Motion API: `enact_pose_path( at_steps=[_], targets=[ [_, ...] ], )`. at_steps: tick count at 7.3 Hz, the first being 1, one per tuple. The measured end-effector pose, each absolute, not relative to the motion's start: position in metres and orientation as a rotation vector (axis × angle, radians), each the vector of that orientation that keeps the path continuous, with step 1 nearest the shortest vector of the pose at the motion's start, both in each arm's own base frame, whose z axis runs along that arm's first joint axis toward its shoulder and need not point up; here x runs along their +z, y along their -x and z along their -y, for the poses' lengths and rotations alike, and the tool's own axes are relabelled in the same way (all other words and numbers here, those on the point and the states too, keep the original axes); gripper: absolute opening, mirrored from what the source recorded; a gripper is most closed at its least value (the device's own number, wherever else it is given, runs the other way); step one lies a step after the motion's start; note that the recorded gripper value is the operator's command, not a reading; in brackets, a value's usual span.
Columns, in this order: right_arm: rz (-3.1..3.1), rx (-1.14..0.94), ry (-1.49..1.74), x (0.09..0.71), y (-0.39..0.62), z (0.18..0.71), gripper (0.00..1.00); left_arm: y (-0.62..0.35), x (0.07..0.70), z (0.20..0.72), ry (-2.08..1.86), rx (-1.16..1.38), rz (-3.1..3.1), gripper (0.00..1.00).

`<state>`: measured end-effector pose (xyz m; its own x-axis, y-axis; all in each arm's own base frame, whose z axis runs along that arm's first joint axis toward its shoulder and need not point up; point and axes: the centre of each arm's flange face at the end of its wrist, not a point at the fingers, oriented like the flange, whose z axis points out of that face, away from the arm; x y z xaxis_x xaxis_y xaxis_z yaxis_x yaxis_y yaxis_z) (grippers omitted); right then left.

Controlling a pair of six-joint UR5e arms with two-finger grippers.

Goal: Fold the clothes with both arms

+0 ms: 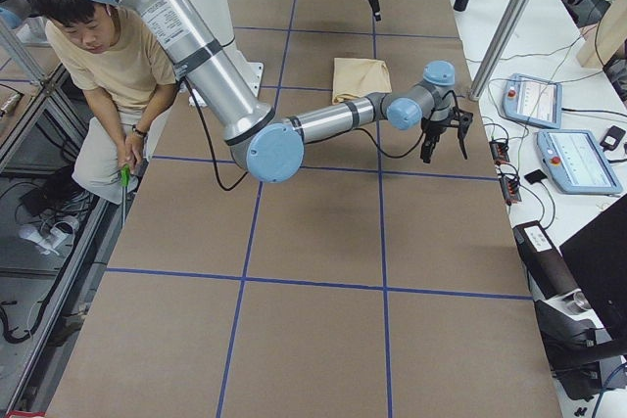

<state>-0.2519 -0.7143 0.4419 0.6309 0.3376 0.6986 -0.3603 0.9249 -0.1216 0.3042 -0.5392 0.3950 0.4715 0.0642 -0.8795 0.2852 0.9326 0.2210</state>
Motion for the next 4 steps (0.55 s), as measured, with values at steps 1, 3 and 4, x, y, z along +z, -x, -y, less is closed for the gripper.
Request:
enact_pose_path(
  at_steps=[1,3,4],
  targets=[
    [0.813,0.317,-0.025,0.479,0.2,0.71,1.0,-0.263,0.421,0.526,-0.412,-0.027,-1.037,1.0],
    [0.848,0.144,-0.048,0.555,0.104,0.684,1.0,-0.168,0.484,0.496,-0.496,0.198,-0.941,1.0],
    [0.845,0.055,-0.072,0.591,0.067,0.664,1.0,-0.123,0.514,0.479,-0.519,0.267,-0.899,1.0]
  ],
)
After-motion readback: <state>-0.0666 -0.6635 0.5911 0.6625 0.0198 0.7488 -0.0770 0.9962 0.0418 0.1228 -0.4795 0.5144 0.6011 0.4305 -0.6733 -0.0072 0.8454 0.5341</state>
